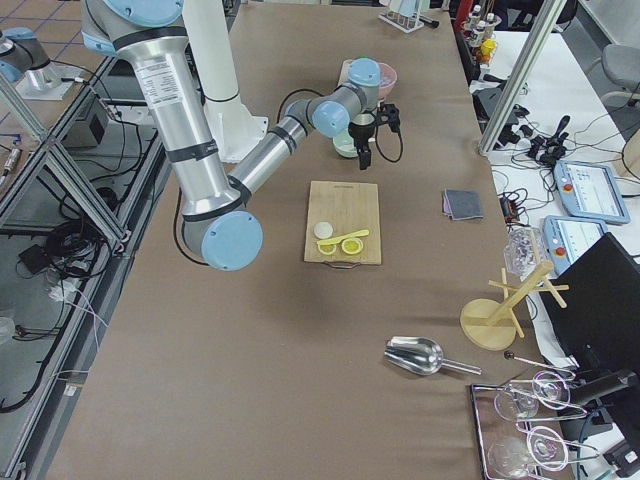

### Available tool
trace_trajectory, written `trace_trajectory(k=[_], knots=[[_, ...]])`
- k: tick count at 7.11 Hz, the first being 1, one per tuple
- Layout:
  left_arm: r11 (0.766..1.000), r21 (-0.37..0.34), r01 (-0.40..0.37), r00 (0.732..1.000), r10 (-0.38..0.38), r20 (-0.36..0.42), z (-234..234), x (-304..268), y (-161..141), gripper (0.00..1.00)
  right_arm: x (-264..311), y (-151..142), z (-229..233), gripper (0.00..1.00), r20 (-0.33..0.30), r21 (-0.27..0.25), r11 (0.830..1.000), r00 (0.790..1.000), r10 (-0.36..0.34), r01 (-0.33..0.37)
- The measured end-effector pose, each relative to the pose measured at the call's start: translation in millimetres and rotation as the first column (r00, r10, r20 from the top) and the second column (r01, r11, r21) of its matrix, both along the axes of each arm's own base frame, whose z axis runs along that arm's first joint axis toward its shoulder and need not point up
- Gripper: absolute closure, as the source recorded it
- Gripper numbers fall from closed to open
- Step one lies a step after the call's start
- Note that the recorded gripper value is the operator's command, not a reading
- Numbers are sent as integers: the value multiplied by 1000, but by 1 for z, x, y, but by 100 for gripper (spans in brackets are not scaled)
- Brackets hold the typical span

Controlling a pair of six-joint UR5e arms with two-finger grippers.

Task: Put spoon and ice into bowl

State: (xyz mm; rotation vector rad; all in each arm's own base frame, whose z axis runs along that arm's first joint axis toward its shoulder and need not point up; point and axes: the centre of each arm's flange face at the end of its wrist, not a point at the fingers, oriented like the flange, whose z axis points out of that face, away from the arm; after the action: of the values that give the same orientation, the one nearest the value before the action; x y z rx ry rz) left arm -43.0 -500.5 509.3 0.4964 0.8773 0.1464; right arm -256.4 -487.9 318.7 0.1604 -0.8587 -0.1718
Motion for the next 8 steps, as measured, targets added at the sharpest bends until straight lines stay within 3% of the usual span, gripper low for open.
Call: trace_trajectory(k=[2,4,7,8], knots=[[999,-50,-6,999,8,47,72,-29,4,2,71,-6,91,0,-95,-13,1000,995,-19,18],[992,-124,38,998,-30,63,111,-49,24,2,121,-12,144,0,-148,-23,1000,989,-16,12],[979,-193,70,993,-49,111,114,-53,24,2,243,-16,267,0,-122,3,992,984,-127,128],[971,-224,80,991,-53,126,106,-54,17,2,278,-13,294,0,-120,-3,993,986,-117,118]])
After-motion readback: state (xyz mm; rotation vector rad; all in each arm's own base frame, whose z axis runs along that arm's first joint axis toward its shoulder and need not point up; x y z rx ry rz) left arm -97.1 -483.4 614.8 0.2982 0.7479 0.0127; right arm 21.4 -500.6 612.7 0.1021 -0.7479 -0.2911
